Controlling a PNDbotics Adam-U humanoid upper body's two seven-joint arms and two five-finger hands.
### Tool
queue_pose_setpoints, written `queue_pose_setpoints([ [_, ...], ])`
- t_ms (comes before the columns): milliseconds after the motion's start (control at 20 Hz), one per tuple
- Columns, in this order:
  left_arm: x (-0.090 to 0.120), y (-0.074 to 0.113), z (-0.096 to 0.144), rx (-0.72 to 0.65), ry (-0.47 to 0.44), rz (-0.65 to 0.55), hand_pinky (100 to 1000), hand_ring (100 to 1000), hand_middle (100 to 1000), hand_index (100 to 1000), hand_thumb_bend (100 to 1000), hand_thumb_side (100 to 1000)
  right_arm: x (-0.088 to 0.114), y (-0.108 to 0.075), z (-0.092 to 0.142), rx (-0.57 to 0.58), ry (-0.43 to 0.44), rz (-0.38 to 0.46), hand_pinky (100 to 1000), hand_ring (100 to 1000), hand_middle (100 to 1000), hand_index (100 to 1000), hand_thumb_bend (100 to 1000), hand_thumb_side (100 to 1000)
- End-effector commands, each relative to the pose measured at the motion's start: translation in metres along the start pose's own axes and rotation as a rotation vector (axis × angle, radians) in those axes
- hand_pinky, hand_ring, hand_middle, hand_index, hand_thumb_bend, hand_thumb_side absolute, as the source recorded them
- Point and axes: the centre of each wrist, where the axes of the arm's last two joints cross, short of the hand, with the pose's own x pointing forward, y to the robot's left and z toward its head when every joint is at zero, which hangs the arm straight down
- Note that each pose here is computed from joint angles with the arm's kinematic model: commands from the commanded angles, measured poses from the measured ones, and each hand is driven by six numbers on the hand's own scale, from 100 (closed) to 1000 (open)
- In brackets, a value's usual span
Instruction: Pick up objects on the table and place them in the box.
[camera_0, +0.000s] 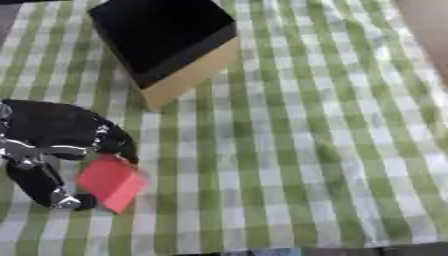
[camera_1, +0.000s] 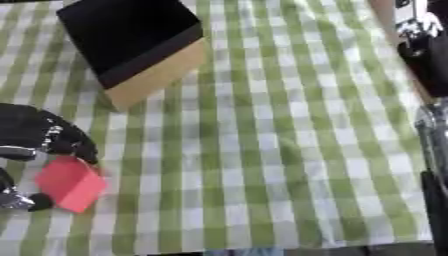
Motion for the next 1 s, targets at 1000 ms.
queue_pose_setpoints([
  [1000,-0.01,0.047,0.026,0.305,0.052,-0.054,326,514,410,551,100,160,0.006,-0.004,-0.002,-0.014,-0.017,0.011,795,771,492,682,100,689],
])
